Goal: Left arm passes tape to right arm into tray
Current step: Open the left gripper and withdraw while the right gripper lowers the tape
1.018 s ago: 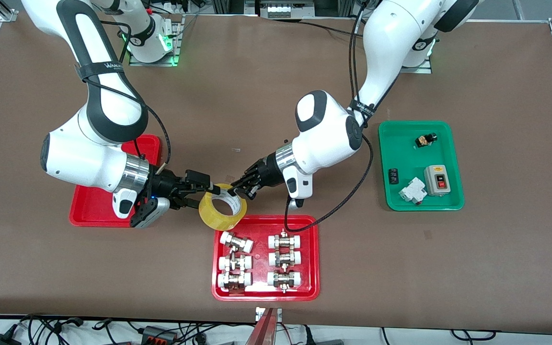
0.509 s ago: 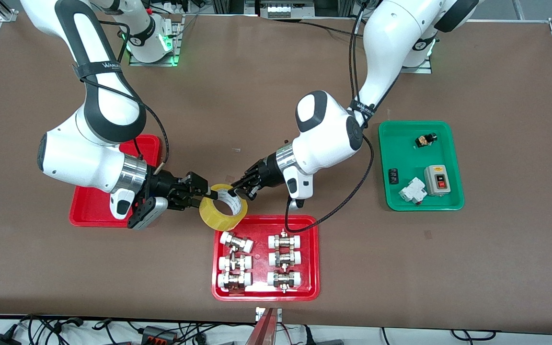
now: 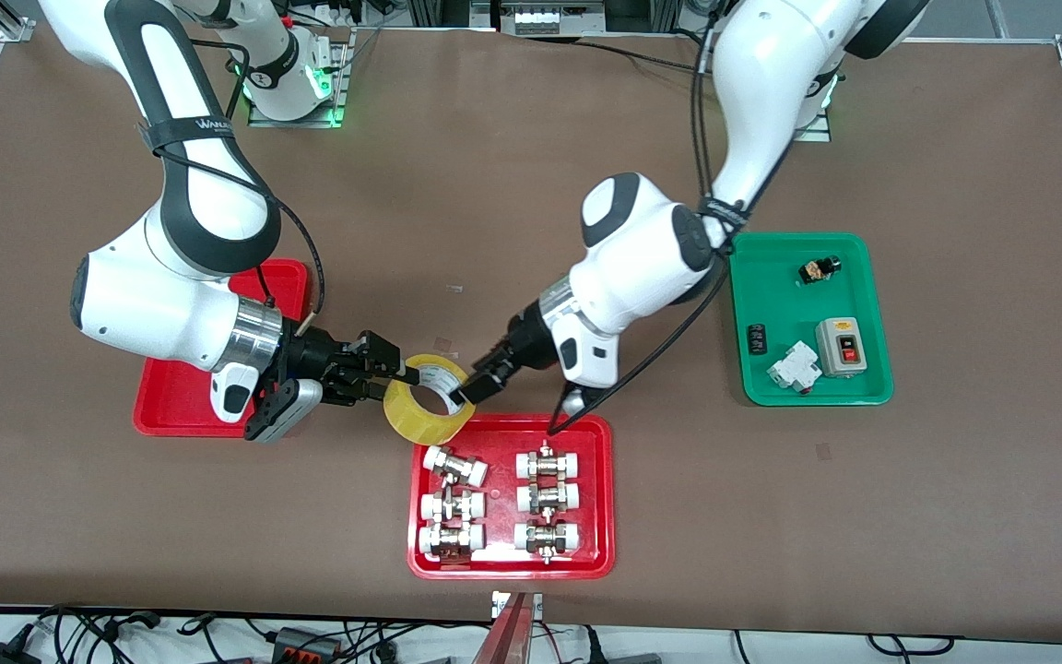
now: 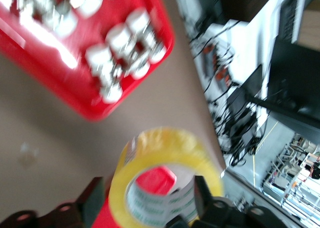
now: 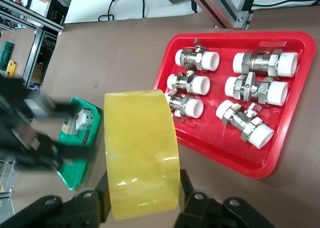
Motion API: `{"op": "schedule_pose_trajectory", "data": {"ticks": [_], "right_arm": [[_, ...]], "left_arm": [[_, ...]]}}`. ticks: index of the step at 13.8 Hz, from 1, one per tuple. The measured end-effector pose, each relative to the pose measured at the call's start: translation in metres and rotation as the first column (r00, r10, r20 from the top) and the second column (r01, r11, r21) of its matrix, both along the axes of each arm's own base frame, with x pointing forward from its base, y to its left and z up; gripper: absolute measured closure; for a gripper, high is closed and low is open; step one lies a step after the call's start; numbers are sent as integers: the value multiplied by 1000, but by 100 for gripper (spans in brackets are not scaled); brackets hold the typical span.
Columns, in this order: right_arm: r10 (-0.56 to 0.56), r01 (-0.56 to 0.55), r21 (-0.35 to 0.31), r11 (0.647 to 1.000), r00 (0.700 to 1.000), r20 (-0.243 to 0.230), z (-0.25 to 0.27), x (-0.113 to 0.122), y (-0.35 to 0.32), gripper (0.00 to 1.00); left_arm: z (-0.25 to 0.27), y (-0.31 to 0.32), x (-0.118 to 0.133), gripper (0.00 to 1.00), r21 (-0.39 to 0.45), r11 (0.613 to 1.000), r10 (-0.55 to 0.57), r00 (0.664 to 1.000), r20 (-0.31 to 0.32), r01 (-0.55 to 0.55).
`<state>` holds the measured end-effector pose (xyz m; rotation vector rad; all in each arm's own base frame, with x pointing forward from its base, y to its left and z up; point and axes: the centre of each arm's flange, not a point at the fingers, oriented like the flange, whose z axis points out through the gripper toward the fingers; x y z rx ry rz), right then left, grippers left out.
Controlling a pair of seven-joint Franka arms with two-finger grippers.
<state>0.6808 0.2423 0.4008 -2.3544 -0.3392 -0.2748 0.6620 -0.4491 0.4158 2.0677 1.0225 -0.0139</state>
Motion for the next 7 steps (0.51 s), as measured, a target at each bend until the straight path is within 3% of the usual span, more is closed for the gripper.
{"op": "schedule_pose_trajectory", "data": {"ticks": [1, 3, 7], "right_arm": [[-3, 3, -1, 1000, 1000, 0, 0, 1, -2, 46], [-6, 6, -4, 1000, 999, -34, -6, 4, -20, 46], [17, -22, -21, 1000, 976, -219, -33, 7, -141, 46]], "left_arm": [[10, 18, 8, 4, 29, 1000, 4, 1000, 20, -4], [28, 60, 24, 0, 84, 996, 11, 1000, 13, -12], [62, 175, 40, 0, 243, 966, -45, 987, -153, 82]]}}
